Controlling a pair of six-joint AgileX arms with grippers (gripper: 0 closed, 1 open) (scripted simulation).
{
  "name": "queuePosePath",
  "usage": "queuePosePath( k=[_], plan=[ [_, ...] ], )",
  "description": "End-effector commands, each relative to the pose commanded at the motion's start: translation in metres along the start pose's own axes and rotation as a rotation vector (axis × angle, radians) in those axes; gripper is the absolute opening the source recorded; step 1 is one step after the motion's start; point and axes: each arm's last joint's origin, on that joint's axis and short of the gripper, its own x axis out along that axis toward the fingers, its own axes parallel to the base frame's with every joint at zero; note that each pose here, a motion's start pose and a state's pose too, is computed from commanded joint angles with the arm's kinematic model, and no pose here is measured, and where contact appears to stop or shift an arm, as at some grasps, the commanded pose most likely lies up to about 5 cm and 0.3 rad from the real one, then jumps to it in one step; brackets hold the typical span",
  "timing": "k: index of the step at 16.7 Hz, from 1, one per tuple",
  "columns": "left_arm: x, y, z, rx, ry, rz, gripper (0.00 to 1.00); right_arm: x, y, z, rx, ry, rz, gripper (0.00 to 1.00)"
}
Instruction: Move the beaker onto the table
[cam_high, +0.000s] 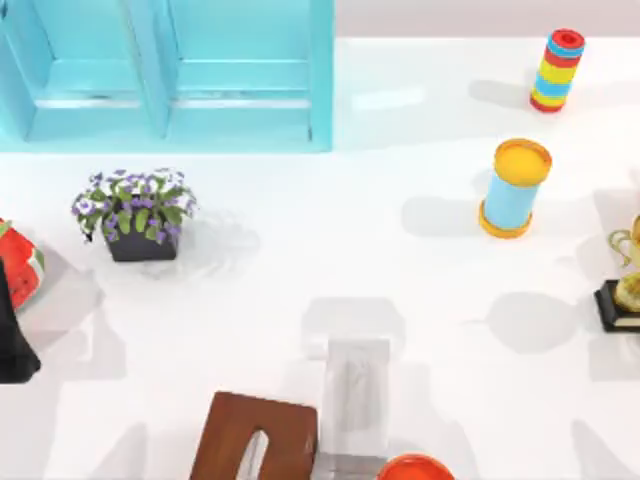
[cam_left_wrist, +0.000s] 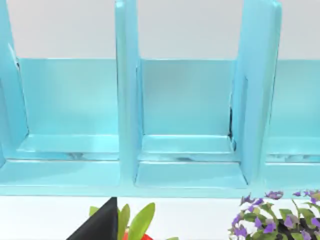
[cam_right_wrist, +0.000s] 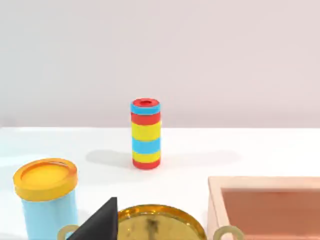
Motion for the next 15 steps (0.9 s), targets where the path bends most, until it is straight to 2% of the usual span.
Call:
queuePosePath(
  k=[3, 7, 11, 15],
  plan=[
    [0.000, 0.000, 0.000, 0.000, 0.000, 0.000, 1.00, 0.000, -0.001, 0.002, -0.006, 0.012, -0.008, 1.00],
    [0.000, 0.000, 0.000, 0.000, 0.000, 0.000, 1.00, 0.002, -0.011, 0.026, -0.070, 0.165, -0.094, 1.00],
    [0.000, 0.000, 0.000, 0.000, 0.000, 0.000, 1.00, 0.017, -0.031, 0.062, -0.160, 0.498, -0.195, 1.00],
    [0.000, 0.000, 0.000, 0.000, 0.000, 0.000, 1.00, 0.049, -0.069, 0.088, -0.197, 0.926, -0.216, 1.00]
  ],
)
